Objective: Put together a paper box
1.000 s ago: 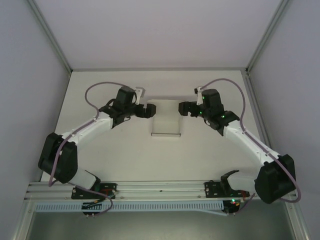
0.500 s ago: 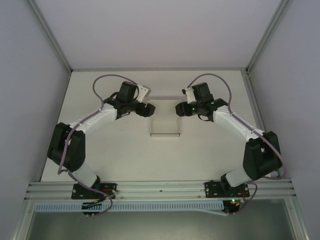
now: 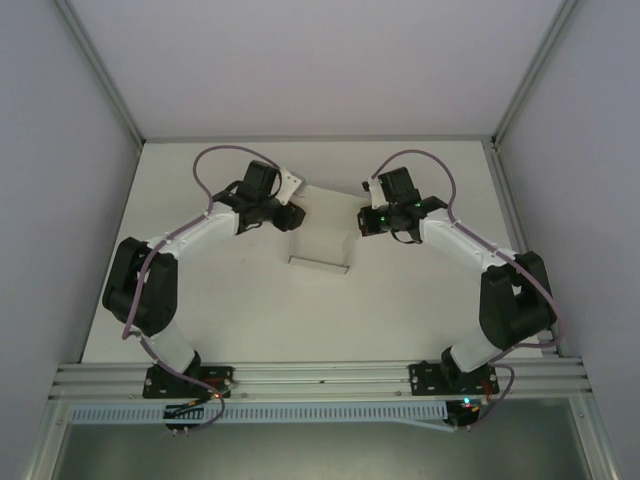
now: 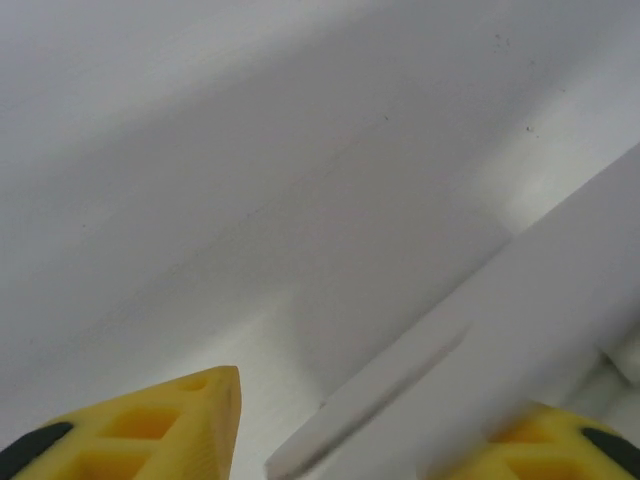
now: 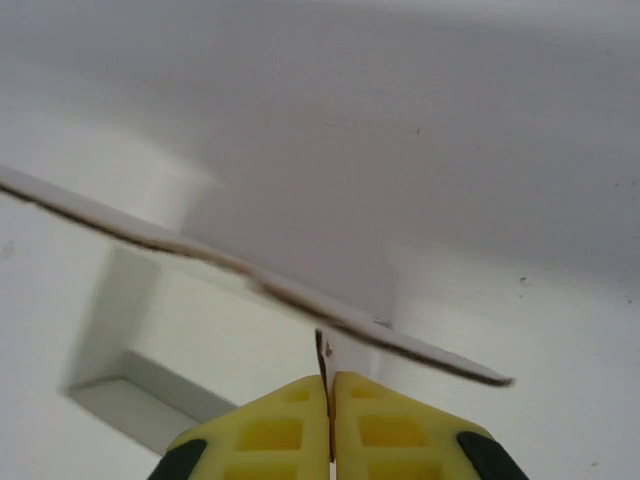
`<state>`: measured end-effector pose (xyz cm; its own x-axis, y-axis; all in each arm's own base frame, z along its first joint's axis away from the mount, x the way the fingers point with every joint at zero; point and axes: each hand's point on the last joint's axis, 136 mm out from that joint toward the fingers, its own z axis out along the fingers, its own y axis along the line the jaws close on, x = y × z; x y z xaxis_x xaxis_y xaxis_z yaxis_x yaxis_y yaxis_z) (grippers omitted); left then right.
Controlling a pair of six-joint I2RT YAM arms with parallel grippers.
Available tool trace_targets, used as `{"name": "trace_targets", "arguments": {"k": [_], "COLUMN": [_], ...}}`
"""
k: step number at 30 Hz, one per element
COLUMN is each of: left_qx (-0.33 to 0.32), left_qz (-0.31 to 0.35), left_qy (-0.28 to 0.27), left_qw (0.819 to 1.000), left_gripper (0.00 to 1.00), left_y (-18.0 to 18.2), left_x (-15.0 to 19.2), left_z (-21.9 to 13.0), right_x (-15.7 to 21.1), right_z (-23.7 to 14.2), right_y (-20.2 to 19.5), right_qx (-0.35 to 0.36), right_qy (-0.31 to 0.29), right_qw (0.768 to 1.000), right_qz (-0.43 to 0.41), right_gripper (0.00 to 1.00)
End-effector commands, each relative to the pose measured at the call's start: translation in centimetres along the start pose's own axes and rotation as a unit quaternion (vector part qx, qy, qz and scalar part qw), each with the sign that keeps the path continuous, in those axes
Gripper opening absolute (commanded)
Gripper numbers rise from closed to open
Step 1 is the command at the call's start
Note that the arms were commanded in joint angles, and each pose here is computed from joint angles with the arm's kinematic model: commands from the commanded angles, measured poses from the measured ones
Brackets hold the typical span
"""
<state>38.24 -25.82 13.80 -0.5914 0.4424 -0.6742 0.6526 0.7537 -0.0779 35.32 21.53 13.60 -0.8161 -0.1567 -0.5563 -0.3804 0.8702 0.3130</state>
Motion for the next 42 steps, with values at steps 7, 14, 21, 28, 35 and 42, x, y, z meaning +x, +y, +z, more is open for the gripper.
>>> {"name": "trace_targets", "arguments": {"k": [7,14,21,28,35,42], "left_qx": [-0.038,-0.059,-0.052,-0.063,-0.050,0.009], "left_qz": [0.017,0.025,0.019,-0.061,-0.157,-0.254], "left_qy": [0.014,0.014,0.025,-0.004,-0.064,-0.086], "left_qw": [0.999,0.998,0.998,0.996,0.984,0.963], "left_gripper": [0.37,0.50,0.10,0.00,0.00,0.00], "left_y": [-0.3,0.1,-0.2,-0.9,-3.8,-6.2], "left_x": [-0.7,-1.3,-0.7,-2.2,-5.0,-5.3], "left_z": [-0.2,-0.9,-0.2,-0.8,-2.0,-1.0], "right_x": [-0.6,-0.9,-1.4,-2.0,-3.4,-2.6], "right_z": [-1.0,-1.8,-2.1,-1.3,-1.7,0.4], "right_y": [0.0,0.2,0.3,1.0,3.1,4.3], "right_qx": [0.047,0.068,0.067,0.065,0.067,0.040], "right_qy": [-0.023,-0.020,-0.036,-0.086,-0.170,-0.202], "right_qw": [0.998,0.996,0.996,0.994,0.982,0.974], "right_qz": [-0.023,-0.045,-0.039,0.006,0.053,0.099], "right_gripper": [0.00,0.00,0.00,0.00,0.00,0.00]}}
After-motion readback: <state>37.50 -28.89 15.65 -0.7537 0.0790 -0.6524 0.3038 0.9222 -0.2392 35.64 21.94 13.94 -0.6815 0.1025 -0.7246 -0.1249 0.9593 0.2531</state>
